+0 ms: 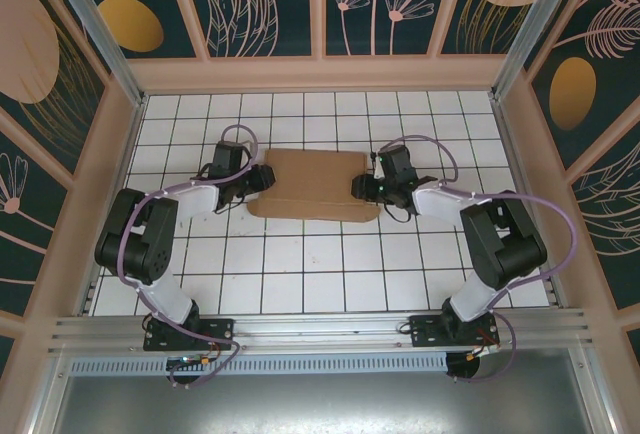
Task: Fold the paper box
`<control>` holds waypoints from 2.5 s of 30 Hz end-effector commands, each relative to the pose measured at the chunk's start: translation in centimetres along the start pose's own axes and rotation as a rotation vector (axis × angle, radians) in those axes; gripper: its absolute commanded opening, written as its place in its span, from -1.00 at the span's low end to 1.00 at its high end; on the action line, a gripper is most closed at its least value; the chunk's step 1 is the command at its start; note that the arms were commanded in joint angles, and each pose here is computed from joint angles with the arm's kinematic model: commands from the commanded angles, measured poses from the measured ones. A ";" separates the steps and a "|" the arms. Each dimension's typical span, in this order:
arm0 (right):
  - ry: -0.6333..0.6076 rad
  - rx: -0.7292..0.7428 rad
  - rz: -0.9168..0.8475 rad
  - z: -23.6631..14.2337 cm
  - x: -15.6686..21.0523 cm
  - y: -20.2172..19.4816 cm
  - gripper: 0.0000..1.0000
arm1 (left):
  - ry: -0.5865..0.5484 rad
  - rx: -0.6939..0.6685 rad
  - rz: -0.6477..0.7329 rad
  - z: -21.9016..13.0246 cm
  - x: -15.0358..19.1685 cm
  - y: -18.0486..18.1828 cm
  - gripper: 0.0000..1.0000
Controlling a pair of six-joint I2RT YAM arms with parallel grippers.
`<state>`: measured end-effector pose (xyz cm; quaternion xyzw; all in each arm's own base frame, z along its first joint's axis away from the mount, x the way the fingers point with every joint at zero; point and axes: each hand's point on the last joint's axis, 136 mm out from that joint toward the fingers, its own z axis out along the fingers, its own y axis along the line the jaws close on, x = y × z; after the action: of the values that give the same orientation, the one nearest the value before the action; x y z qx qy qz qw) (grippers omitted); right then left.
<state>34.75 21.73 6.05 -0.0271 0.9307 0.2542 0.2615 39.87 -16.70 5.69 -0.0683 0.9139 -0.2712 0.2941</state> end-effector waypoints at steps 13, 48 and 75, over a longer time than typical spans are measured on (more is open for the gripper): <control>0.020 0.147 -0.151 -4.8 4.6 1.7 0.44 | -0.025 -0.152 0.098 -4.8 -0.9 0.1 0.26; -0.073 0.138 -1.567 4.9 7.5 11.0 -0.29 | 0.032 0.079 -0.134 -2.4 4.2 -3.0 -0.15; -0.069 0.116 -0.432 7.4 -12.0 6.4 0.36 | -0.050 0.188 -0.284 -10.3 8.5 -4.6 0.97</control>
<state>48.32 30.29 12.49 -0.2183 0.8740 0.1556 0.4053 27.64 -18.55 11.50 -0.1485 0.8629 -0.3808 0.2971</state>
